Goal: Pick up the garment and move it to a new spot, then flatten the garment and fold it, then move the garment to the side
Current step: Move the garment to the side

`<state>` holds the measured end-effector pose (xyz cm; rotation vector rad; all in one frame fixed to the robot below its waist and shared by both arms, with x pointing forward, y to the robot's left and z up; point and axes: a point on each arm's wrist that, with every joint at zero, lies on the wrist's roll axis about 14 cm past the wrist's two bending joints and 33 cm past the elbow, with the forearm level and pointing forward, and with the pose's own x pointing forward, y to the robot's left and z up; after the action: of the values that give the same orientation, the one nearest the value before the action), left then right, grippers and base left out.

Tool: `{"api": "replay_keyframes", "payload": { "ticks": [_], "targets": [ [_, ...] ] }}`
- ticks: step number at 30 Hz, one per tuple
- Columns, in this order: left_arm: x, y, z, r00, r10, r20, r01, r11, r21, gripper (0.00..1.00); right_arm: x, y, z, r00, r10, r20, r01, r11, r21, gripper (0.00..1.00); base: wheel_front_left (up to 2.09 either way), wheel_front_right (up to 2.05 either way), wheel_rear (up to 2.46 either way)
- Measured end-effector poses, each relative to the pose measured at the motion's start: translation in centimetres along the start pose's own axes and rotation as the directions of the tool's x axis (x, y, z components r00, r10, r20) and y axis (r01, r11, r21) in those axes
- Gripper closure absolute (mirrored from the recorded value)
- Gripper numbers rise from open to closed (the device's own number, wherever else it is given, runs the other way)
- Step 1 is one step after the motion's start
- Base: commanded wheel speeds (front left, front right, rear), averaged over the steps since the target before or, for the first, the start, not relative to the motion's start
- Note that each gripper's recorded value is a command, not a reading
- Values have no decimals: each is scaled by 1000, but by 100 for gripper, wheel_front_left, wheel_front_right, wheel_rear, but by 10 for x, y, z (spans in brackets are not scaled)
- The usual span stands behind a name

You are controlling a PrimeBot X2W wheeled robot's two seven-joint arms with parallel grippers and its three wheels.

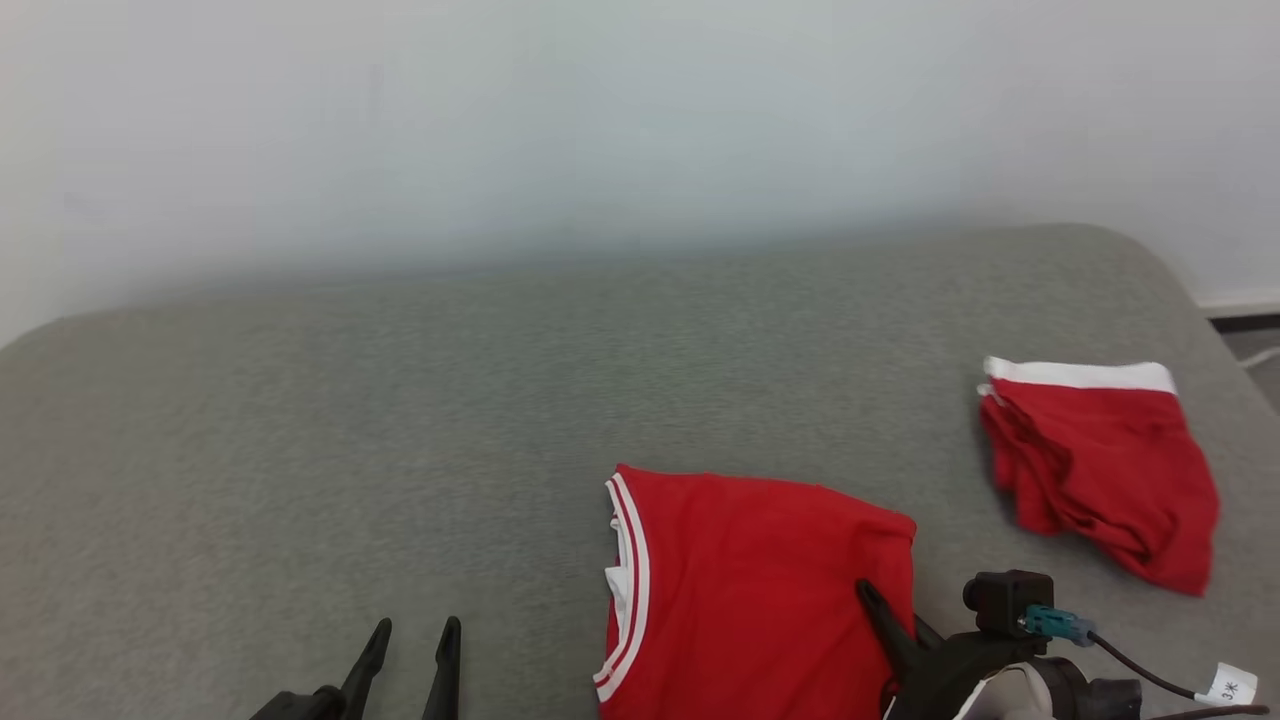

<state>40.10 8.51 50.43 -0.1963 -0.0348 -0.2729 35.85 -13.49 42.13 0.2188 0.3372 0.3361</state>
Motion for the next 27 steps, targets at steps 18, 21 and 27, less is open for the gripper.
{"api": "replay_keyframes", "payload": {
  "ticks": [18,21,27],
  "targets": [
    [37,-84,-17,969,-244,-37,243,969,-38,0,-53,-62,3,977,-210,46,208,977,36,100,0,0,0],
    [36,-85,-21,967,-251,-47,249,968,-41,0,-46,-64,19,978,-196,71,197,980,-5,100,0,0,0],
    [34,-79,-25,970,-238,-57,236,971,-38,0,-37,-77,71,973,-170,153,192,971,-142,100,0,0,0]
  ]
}}
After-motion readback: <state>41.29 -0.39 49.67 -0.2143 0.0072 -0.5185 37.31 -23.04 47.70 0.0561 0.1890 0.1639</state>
